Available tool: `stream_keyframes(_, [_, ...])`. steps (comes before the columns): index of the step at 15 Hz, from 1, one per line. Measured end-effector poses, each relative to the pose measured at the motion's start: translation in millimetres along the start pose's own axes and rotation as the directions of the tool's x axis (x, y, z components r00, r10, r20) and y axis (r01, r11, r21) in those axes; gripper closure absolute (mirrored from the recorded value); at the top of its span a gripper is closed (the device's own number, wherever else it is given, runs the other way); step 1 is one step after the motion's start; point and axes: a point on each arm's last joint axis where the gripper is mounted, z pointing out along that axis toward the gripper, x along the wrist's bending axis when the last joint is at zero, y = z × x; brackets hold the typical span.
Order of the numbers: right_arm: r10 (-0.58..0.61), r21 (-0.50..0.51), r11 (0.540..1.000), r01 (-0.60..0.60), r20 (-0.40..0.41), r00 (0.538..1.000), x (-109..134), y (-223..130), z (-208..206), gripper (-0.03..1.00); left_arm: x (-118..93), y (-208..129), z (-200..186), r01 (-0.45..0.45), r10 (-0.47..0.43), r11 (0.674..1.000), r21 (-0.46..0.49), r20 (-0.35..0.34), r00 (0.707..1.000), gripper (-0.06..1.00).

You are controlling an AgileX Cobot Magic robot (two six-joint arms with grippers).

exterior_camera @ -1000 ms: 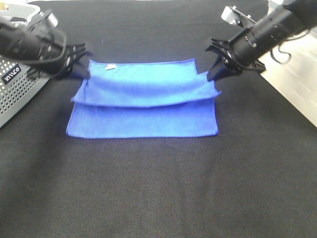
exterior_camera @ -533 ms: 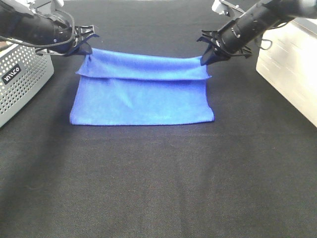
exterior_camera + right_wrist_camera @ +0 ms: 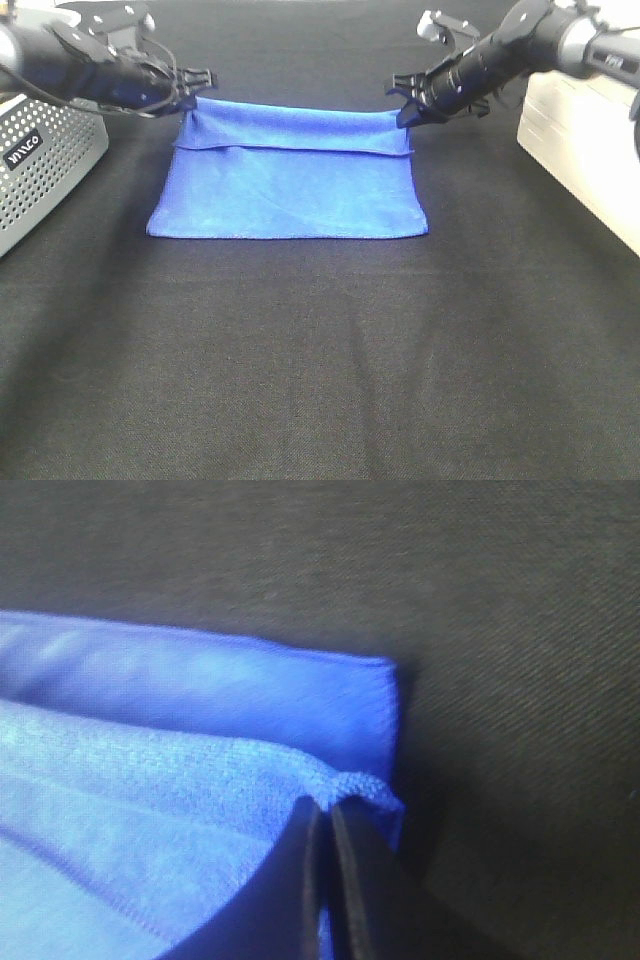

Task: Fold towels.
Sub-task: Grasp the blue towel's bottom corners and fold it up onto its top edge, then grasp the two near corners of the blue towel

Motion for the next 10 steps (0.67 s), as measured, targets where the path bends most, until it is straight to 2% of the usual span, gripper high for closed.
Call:
stream_keyframes(1, [0.005, -0.006, 1.0, -0.005, 0.009, 1.0, -3.4, -3.1, 5.0, 0.96, 1.6, -2.7, 4.9, -0.003, 0.003, 1.0, 0.002, -0.001, 1.0, 0.94])
stream_keyframes(2, [0.006, -0.009, 1.0, -0.005, 0.016, 1.0, -5.7, -5.1, 8.1, 0.84, 2.6, -6.3, 8.1, -0.006, 0.006, 1.0, 0.009, -0.003, 1.0, 0.9])
stream_keyframes(4, [0.001, -0.02, 1.0, -0.001, 0.022, 1.0, -5.7, -4.0, 8.1, 0.48, 2.5, -4.8, 7.9, -0.026, 0.026, 1.0, 0.005, -0.005, 1.0, 0.71])
stream_keyframes(5, [0.0, -0.021, 1.0, 0.0, 0.021, 1.0, -5.0, -3.5, 8.1, 0.35, 2.6, -4.4, 7.8, -0.033, 0.033, 0.999, 0.004, -0.007, 0.999, 0.58])
stream_keyframes(6, [-0.001, -0.017, 1.0, 0.001, 0.019, 1.0, -4.6, -3.5, 7.8, 0.29, 2.6, -4.4, 7.8, -0.036, 0.036, 0.999, 0.004, -0.008, 0.999, 0.39])
stream_keyframes(7, [-0.009, -0.005, 1.0, 0.01, 0.011, 1.0, -2.4, -2.7, 6.4, 0.25, 2.2, -3.9, 7.2, -0.041, 0.041, 0.999, 0.006, -0.006, 0.999, 0.27])
stream_keyframes(8, [-0.024, 0.017, 1.0, 0.024, 0.0, 1.0, 0.2, -1.1, 3.7, 0.24, 0.9, -2.5, 5.7, -0.049, 0.049, 0.999, 0.01, 0.0, 0.999, 0.21])
stream_keyframes(10, [-0.05, 0.077, 0.996, 0.052, -0.03, 0.998, 6.9, 1.7, -3.8, 0.23, -6.5, 3.5, -3.5, -0.09, 0.088, 0.995, 0.05, 0.045, 0.995, 0.2])
